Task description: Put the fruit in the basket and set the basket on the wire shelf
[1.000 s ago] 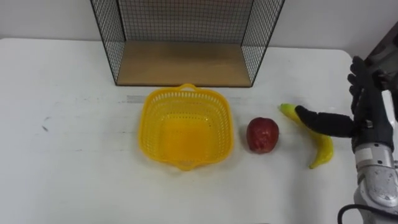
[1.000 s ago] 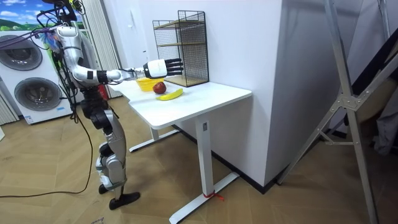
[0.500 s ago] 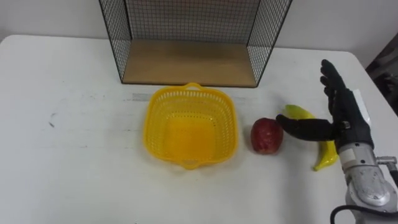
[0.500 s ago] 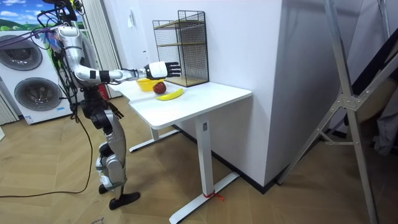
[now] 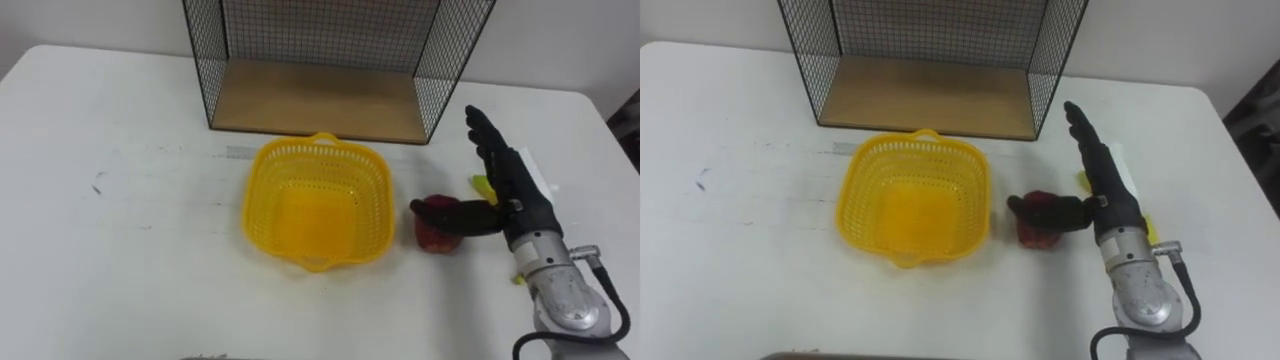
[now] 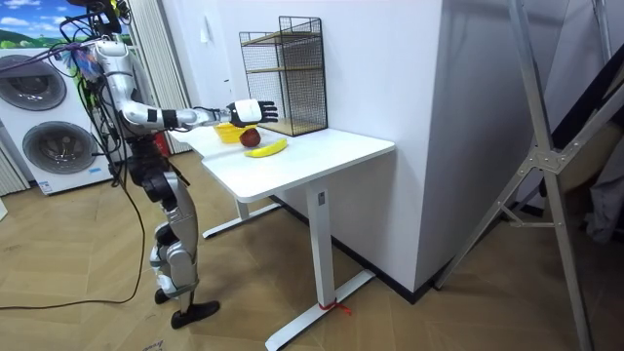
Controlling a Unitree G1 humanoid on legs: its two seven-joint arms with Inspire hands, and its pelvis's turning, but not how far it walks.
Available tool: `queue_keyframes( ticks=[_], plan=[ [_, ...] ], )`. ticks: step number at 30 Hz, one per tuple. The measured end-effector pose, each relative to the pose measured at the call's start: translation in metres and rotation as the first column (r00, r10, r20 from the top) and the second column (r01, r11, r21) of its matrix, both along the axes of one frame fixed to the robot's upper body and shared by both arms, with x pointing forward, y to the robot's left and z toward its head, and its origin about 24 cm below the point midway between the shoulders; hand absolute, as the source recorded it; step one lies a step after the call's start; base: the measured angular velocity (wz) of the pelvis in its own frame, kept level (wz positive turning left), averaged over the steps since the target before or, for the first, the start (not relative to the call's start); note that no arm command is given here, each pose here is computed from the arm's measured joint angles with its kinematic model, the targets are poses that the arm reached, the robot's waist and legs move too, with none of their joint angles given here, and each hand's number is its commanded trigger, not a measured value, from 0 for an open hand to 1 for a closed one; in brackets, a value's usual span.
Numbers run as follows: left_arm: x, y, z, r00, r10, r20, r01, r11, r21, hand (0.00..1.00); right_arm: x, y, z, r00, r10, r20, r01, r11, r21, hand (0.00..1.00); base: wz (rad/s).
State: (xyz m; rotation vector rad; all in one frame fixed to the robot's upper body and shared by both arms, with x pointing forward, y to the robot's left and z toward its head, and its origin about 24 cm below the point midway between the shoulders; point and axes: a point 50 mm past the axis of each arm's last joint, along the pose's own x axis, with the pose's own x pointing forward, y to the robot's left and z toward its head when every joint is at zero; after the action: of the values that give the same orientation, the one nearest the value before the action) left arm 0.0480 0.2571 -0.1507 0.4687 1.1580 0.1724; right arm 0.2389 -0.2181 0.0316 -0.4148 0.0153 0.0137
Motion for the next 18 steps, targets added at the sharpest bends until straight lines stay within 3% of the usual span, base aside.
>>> queue_keyframes(
  ticks=[18],
  plan=[
    [-0.004,0.001,-0.001,1.0,0.0,-0.015,0.0,1.0,-0.006,0.0,-0.004,0.001,-0.019,0.993,0.036,-0.11,-0.04,0.999,-0.036,0.0,0.04]
  ],
)
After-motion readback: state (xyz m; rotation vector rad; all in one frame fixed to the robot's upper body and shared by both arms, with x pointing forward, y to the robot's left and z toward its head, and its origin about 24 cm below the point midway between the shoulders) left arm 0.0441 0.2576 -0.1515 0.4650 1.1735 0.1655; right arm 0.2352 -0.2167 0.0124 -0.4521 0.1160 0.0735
